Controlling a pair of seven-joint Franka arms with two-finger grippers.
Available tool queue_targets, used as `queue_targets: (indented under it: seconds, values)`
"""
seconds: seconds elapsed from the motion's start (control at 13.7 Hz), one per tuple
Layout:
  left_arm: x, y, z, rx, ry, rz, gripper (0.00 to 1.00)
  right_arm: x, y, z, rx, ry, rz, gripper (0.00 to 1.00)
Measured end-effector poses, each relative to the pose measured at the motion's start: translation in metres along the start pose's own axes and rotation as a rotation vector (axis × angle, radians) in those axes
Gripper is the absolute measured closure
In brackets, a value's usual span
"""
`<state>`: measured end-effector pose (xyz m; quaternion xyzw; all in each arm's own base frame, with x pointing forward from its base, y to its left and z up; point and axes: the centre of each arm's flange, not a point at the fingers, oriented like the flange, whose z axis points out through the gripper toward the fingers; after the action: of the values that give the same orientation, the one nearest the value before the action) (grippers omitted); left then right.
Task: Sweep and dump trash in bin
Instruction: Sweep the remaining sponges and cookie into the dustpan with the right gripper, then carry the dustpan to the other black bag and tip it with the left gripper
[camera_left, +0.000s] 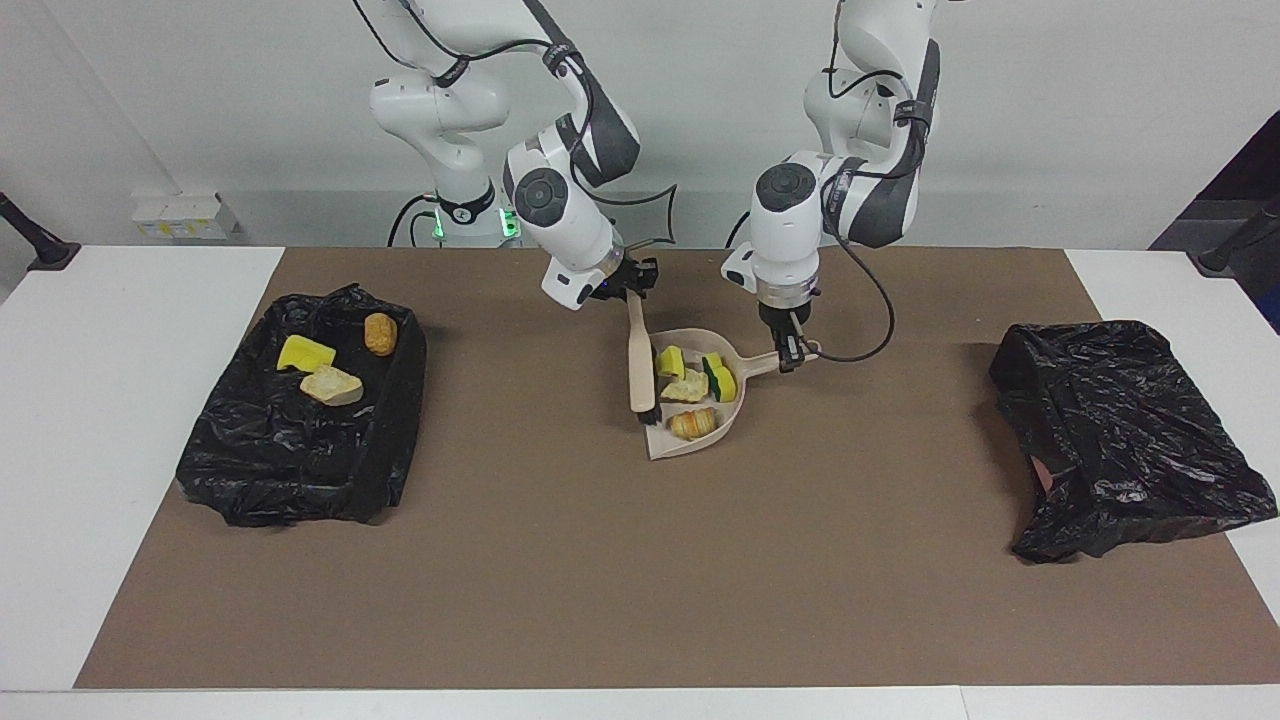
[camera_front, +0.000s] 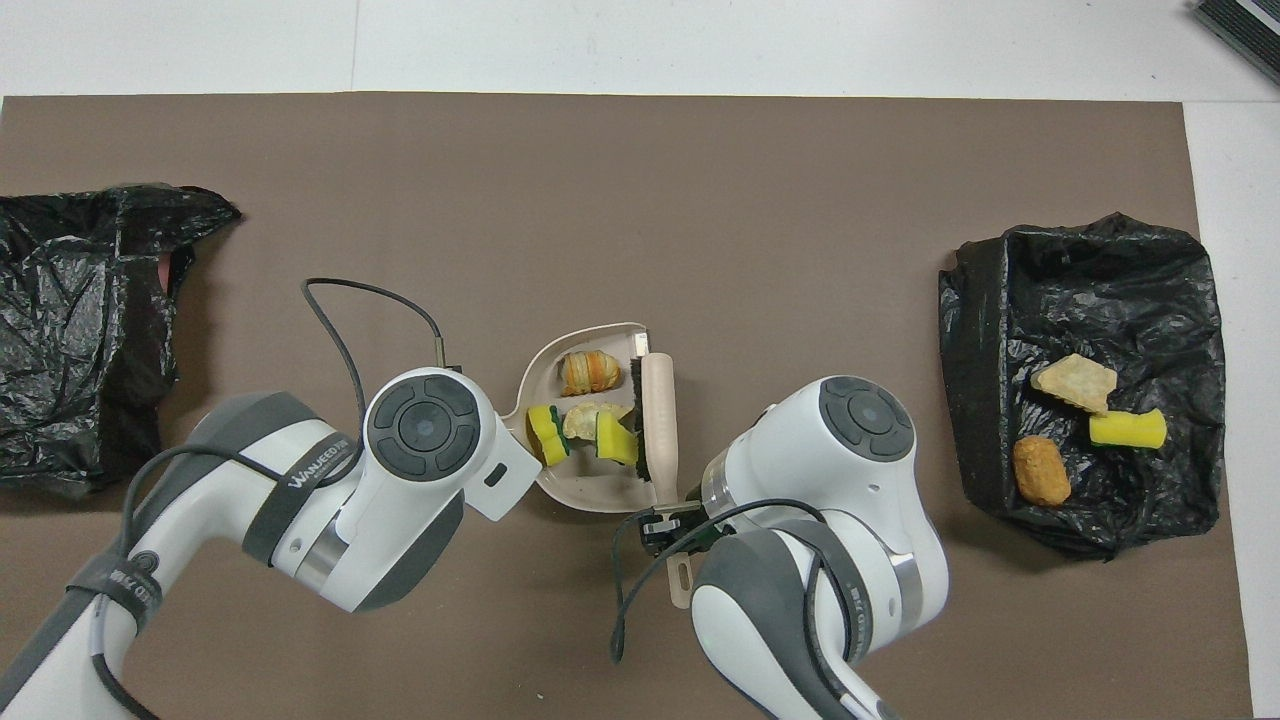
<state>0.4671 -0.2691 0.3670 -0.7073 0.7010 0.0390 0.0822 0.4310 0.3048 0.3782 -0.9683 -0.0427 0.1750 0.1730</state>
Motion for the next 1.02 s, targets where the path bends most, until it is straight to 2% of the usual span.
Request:
queue_targets:
  seconds: [0.07,0.36,0.58,0.8,1.02]
  values:
    - [-0.005,-0.003,0.001,-0.001,0.000,0.013,0.68,-0.004,-0.004,-0.012,-0.021,-0.012,-0.019,0.74]
    - [-0.020,-0.012,0.005,-0.003,0.001,0.039,0.68,-0.042,0.001,-0.047,-0.236,-0.049,-0.033,0.74]
    - [-0.034,-0.020,0.006,0.000,0.005,0.069,0.68,-0.079,-0.015,-0.041,-0.316,-0.066,0.009,0.74]
    - [-0.070,-0.036,0.003,0.004,0.014,0.086,0.68,-0.106,-0.024,-0.022,-0.311,-0.073,0.030,0.74]
    - [-0.130,-0.050,-0.019,0.006,0.059,0.058,0.68,-0.110,-0.048,0.008,-0.285,-0.006,0.102,0.74]
